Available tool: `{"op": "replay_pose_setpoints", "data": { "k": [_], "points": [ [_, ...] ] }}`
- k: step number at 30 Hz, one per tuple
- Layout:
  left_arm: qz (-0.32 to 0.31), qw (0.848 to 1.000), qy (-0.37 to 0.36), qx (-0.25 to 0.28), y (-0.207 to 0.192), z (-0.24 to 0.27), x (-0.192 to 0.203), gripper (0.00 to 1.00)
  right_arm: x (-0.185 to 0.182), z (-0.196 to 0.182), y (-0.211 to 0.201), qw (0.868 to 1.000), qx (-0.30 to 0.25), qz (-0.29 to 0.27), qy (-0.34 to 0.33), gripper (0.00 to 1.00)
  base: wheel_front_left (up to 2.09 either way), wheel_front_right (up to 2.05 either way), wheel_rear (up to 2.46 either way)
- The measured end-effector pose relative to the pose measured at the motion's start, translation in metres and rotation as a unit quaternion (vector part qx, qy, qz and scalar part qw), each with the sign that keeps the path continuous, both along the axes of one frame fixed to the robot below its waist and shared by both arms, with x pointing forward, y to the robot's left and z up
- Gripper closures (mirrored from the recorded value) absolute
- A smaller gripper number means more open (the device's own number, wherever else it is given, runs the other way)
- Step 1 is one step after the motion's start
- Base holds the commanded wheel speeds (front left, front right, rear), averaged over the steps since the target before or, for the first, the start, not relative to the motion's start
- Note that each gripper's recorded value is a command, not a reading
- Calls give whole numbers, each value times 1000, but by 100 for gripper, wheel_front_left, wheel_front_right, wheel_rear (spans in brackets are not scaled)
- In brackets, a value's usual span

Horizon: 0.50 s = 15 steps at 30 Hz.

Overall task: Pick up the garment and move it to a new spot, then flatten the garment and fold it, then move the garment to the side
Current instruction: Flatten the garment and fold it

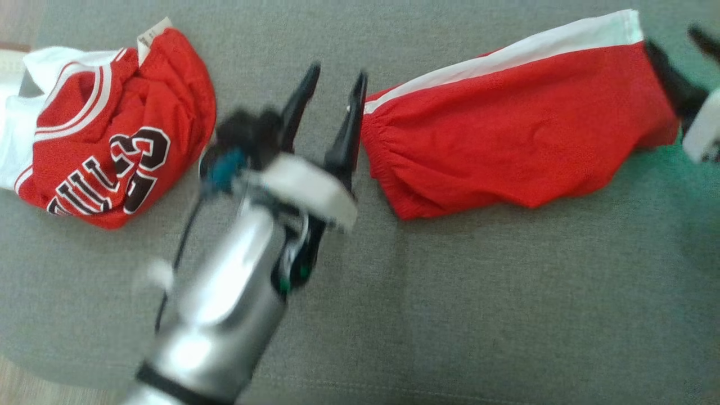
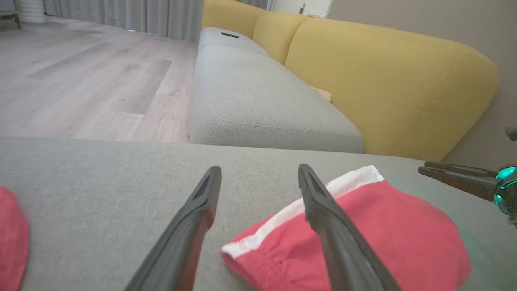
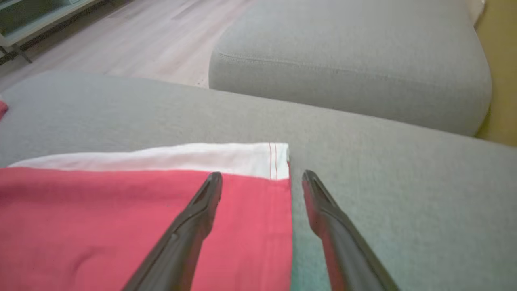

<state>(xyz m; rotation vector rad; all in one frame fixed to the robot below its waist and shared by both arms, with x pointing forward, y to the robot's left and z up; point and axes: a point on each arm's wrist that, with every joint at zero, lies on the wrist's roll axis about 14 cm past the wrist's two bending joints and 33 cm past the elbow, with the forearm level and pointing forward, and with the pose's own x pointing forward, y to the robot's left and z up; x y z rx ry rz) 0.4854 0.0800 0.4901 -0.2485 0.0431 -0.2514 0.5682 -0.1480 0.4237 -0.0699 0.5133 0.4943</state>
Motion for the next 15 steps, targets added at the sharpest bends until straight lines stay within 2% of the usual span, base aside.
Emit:
{"op": "replay_pose_setpoints", "data": {
  "k": [5, 11, 15],
  "points": [
    [31, 999, -2, 6, 9, -8, -45, 0, -12, -22, -30, 999, -20, -43, 26, 0, 0, 0, 0],
    [46, 998, -30, 40, 15, 3, -70, 0, -5, -47, -22, 997, -24, -58, 52, 0, 0, 0, 0],
    [84, 995, -10, 46, 32, -6, -87, 0, -5, -68, -19, 994, -43, -61, 82, 0, 0, 0, 0]
  ]
}}
